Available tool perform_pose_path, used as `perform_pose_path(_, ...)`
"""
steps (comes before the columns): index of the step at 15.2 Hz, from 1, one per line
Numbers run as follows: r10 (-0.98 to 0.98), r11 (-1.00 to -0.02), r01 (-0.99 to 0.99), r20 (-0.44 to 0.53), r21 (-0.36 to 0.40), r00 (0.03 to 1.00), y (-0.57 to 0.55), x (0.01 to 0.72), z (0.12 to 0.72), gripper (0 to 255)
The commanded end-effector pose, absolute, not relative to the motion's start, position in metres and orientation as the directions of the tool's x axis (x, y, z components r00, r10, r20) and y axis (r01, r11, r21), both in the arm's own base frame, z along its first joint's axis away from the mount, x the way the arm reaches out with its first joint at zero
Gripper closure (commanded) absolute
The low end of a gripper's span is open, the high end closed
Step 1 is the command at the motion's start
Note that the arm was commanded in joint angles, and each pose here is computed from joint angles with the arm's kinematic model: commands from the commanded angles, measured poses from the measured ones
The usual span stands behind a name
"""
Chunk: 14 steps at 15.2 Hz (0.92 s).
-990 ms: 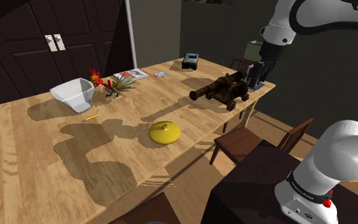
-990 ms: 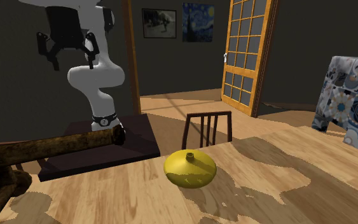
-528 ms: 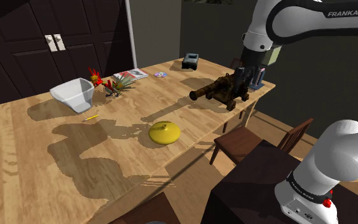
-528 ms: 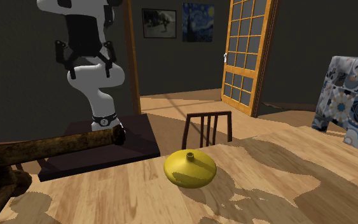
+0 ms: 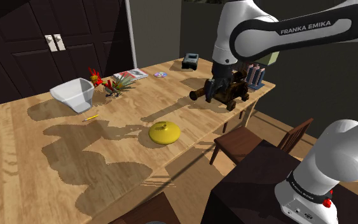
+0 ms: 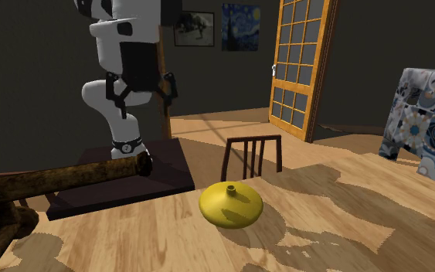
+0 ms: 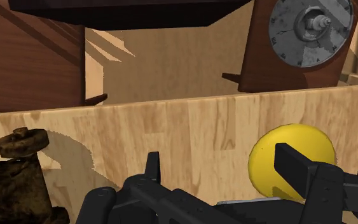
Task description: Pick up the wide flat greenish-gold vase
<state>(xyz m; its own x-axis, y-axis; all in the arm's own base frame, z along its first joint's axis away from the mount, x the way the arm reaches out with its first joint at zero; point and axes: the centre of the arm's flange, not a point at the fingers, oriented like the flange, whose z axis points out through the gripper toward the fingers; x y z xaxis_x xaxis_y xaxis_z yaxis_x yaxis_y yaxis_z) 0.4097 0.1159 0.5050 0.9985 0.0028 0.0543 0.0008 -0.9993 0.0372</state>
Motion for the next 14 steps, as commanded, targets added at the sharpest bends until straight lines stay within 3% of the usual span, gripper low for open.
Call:
perform_pose_path(1, -0.001, -0.999, -0.004, 0.051, 0.042, 0.999, 0.136, 0.426, 0.496, 0)
perform_pose_path(14, -0.023, -0.996, -0.025, 0.027, 0.08, 0.999, 0.26, 0.529, 0.421, 0)
